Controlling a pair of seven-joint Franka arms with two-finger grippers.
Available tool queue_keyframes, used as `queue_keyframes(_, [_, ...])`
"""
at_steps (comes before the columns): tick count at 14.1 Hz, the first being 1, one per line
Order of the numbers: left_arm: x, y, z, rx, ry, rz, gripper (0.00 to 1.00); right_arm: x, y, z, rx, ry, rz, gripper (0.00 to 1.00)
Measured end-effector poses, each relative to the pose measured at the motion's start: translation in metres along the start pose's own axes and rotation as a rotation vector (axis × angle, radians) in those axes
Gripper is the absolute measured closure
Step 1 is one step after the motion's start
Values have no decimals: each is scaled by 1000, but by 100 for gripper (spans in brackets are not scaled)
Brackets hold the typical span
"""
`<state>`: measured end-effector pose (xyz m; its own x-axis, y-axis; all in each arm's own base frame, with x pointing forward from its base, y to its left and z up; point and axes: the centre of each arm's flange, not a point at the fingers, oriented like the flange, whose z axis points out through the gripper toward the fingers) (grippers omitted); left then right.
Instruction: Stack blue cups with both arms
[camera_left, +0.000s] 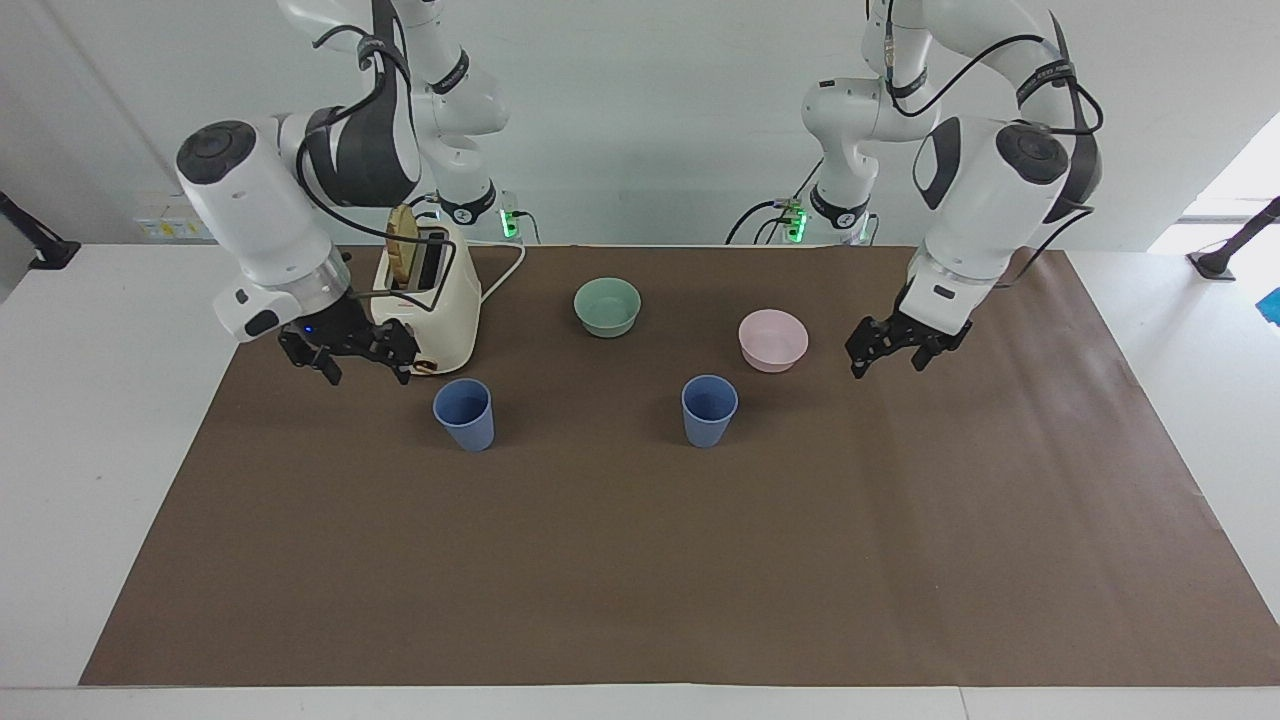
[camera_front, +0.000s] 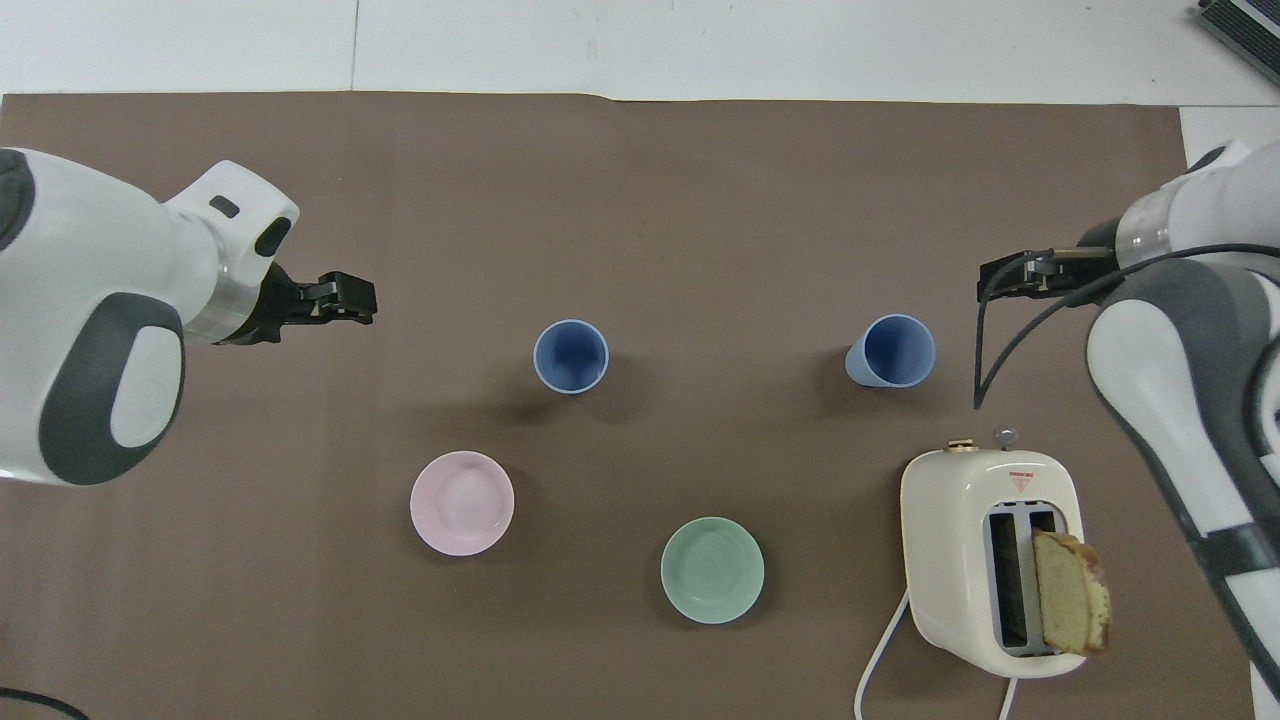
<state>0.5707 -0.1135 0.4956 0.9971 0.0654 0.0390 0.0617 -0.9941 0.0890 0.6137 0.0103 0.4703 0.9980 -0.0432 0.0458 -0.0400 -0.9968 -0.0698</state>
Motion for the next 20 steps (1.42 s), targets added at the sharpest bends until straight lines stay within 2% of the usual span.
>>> queue_keyframes(3, [1,-44,-17,11,-29,109,0,-2,-9,41,-1,-15,-36,0])
queue_keyframes(5, [1,-59,-43,31,-48,156,0,-8,-12,62,-2,-26,-68,0])
queue_keyframes(10, [-9,-58,-113,64,-68,185,0,-20,-10,88,-2,-57,-135,0])
queue_keyframes(16, [-21,-64,-157,68,-77,172,0,-26,-11,100,-2,-73,-154,0])
queue_keyframes(17, [-23,-65,-161,68,-75,170,0,-26,-12,101,-2,-74,-156,7])
queue_keyframes(20, [-29,-65,-170,69,-70,170,0,-26,-14,102,-2,-73,-159,40])
